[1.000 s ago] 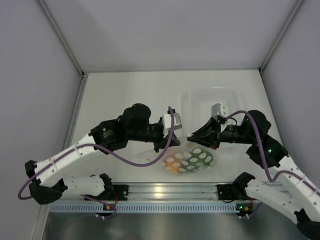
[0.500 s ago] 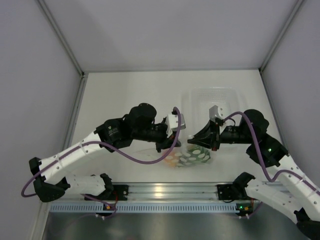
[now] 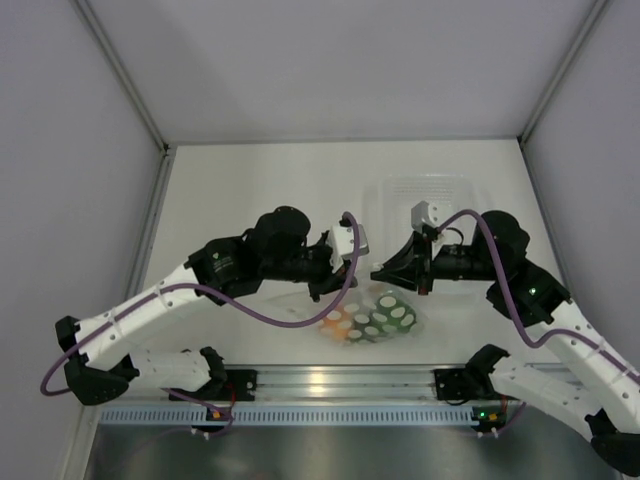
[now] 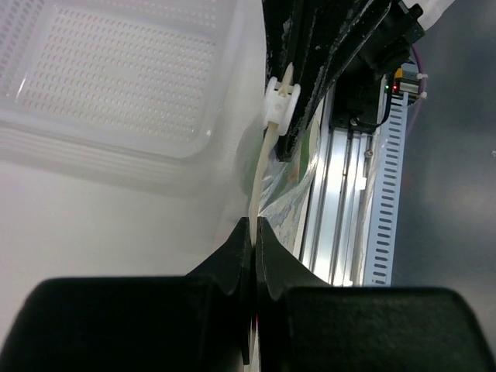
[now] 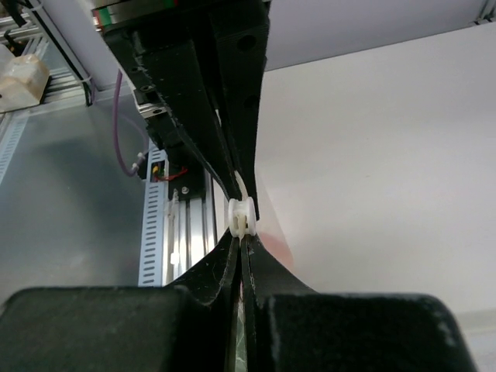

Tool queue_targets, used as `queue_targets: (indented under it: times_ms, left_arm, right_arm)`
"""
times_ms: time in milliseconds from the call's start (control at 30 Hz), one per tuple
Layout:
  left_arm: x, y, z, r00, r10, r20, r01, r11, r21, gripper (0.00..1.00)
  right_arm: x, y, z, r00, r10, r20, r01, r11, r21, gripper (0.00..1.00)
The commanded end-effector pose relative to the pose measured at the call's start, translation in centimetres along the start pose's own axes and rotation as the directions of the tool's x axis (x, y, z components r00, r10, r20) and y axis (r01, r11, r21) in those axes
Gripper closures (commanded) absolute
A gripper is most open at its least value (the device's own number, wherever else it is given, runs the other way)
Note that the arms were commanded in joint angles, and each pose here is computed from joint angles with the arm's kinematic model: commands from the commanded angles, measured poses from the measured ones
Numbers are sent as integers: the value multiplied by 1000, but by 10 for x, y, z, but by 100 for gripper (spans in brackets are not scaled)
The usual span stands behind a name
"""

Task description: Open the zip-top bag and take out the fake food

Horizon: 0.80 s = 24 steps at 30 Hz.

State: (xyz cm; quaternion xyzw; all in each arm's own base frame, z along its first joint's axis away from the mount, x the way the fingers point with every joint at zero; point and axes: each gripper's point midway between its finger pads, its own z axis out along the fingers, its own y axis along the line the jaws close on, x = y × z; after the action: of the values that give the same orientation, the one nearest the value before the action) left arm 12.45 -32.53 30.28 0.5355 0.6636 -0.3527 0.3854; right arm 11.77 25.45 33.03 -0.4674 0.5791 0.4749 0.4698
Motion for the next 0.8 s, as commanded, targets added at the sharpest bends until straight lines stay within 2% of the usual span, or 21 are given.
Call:
queue_targets:
  times_ms: [0, 67, 167, 200, 267, 300, 333, 500, 767]
  left_arm:
    - [-38, 7, -26, 989, 75, 126, -66, 995, -76, 100]
    - [-35, 11, -32, 988, 84, 127, -71, 991, -111, 99]
    - [-28, 12, -41, 988, 81, 133, -63, 989, -137, 90]
    - [-29, 11, -44, 986, 83, 142, -63, 988, -138, 81]
    - [-34, 10, -52, 982, 90, 164, -66, 987, -148, 71]
    - [-36, 10, -55, 981, 93, 170, -67, 986, -154, 55]
    - [-40, 10, -58, 978, 97, 183, -68, 985, -161, 49]
    - [-55, 14, -54, 973, 113, 203, -78, 982, -171, 48]
    - [-73, 5, -52, 949, 164, 270, -147, 986, -80, 55]
  right_arm:
    - [-26, -2, 8, 999, 10, 45, -11, 1000, 7, 100]
    - [-35, -4, 10, 997, 34, 74, -35, 999, 24, 100]
    - [-47, -11, 15, 992, 66, 109, -72, 996, 47, 100]
    - [-53, -10, 16, 991, 62, 117, -67, 997, 42, 100]
    - [-50, -11, 25, 993, 73, 89, -75, 997, 23, 100]
    - [-48, -13, 31, 994, 78, 76, -80, 997, 20, 100]
    - [-47, -12, 34, 995, 77, 70, -78, 997, 11, 100]
    - [-44, 0, 45, 997, 50, 64, -47, 998, -48, 100]
    - [-31, 11, 44, 999, 29, 45, -24, 994, -106, 100]
